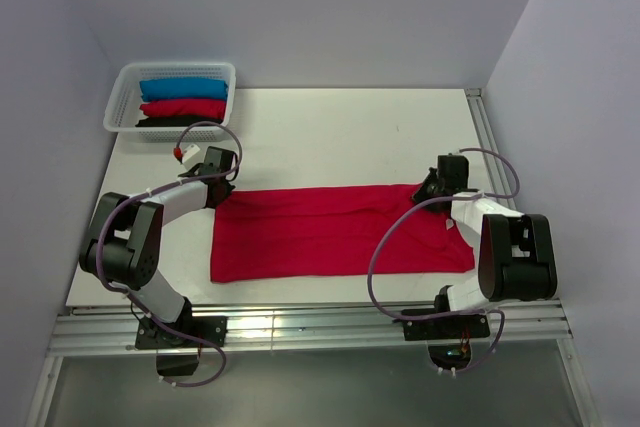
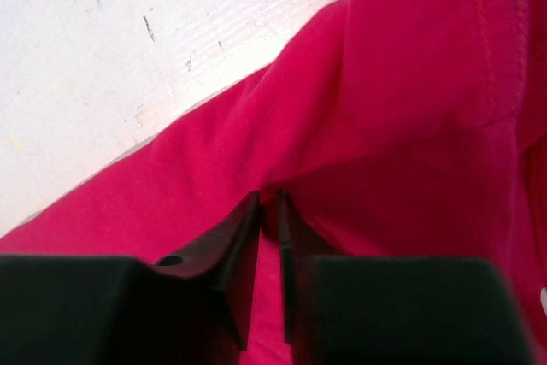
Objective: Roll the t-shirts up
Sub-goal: Fold the tshirt
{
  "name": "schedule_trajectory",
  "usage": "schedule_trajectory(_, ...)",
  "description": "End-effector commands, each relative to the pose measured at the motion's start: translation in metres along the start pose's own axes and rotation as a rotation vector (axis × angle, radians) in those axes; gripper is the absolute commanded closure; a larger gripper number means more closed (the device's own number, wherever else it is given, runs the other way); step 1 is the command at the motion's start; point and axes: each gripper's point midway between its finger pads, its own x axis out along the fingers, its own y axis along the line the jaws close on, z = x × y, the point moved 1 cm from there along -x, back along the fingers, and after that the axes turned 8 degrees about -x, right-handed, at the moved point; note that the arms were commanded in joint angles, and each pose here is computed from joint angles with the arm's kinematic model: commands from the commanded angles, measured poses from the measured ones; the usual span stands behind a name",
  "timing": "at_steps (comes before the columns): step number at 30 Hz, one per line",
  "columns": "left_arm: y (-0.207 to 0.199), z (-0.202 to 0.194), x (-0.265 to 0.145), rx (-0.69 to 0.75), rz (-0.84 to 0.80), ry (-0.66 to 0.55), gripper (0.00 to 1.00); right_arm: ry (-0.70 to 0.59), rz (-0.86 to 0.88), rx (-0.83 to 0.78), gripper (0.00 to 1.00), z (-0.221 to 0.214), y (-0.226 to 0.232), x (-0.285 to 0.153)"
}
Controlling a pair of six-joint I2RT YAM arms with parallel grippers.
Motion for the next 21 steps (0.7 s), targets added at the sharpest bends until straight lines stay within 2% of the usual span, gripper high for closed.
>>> schedule_trajectory(1,-0.01,0.017,-0.003,-0.035,-0.022,-0.05,0.99,-0.074,0.029,-0.022,0.85,0.021,0.013,-0.004)
schedule_trajectory(2,-0.01,0.016,-0.003,-0.035,-0.021,-0.05,0.99,-0.079,0.033,-0.024,0.92,0.021,0.014,-0.006)
schedule_trajectory(5,-0.01,0.016,-0.003,-0.035,-0.022,-0.048,1.0,-0.085,0.047,-0.036,1.0,0.021,0.017,-0.01)
schedule_trajectory(16,-0.009,0.016,-0.005,-0.038,-0.024,-0.046,1.0,-0.096,0.127,-0.06,1.0,0.011,0.03,-0.038)
schedule_trajectory(21,-0.01,0.015,-0.004,-0.035,-0.027,-0.04,1.0,-0.067,0.176,-0.083,1.0,-0.011,0.037,-0.048)
